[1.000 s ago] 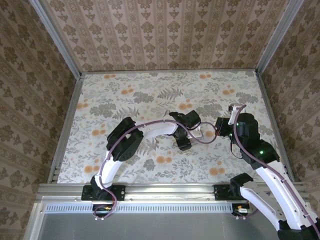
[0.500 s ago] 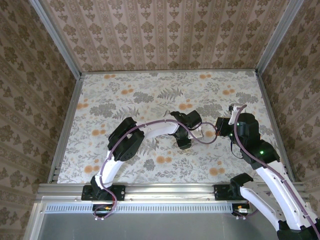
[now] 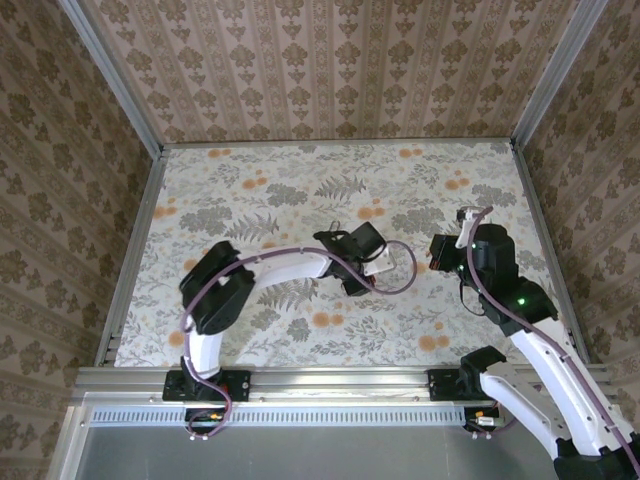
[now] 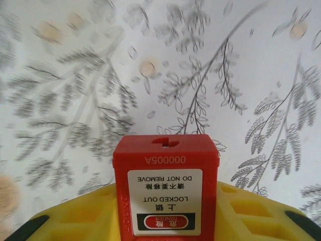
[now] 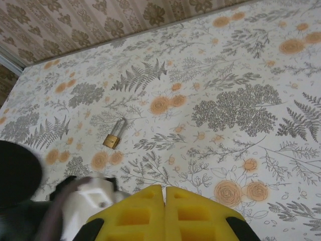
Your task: Unlock with the key
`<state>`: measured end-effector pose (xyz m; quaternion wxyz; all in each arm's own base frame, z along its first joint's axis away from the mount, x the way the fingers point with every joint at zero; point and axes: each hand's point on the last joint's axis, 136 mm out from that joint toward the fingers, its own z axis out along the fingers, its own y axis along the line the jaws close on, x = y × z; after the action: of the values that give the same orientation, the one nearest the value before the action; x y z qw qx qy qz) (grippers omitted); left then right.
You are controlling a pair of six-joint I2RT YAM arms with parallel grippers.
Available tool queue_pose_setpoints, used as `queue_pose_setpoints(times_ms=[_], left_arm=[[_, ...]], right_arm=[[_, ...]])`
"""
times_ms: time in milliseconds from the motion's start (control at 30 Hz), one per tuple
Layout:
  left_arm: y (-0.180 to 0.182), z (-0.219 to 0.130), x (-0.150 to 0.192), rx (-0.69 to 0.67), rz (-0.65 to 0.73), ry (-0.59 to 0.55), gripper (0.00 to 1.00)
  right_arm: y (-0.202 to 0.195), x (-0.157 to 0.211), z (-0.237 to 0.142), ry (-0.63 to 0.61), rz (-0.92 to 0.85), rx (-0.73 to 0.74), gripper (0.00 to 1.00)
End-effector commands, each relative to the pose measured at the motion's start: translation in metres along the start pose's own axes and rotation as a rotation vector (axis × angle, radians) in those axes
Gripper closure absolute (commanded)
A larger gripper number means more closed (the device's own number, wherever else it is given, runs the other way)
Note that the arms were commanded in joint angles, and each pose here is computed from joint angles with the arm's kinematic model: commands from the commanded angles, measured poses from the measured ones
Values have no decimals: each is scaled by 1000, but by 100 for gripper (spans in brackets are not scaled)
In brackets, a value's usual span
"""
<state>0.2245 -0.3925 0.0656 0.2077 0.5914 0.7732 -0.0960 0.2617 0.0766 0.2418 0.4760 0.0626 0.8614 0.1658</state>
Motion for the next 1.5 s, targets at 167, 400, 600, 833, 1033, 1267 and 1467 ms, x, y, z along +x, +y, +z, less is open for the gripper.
queue_pose_setpoints(times_ms=[167,400,600,833,1033,1267,1467], left_arm=[[20,-83,-57,-166,-32,-464,58],[18,-134,-61,-327,-17,-660,59],[8,-161,-57,-364,30,-691,57],[10,-163,-50,-397,64,-679,57],[13,-162,-49,-391,63,-672,58],[16,-161,-54,-384,53,-678,58],[17,-162,-56,-370,40,-685,58]], right_arm=[[24,-24,-6,-66,136,-113,100],[45,-35,-4,-106,249,-245,100],[66,-34,-2,-106,317,-353,100],[86,-25,3,-95,306,-430,100],[96,-29,0,-94,307,-479,100],[107,-20,9,-55,311,-523,100],[115,-21,5,-55,294,-550,100]])
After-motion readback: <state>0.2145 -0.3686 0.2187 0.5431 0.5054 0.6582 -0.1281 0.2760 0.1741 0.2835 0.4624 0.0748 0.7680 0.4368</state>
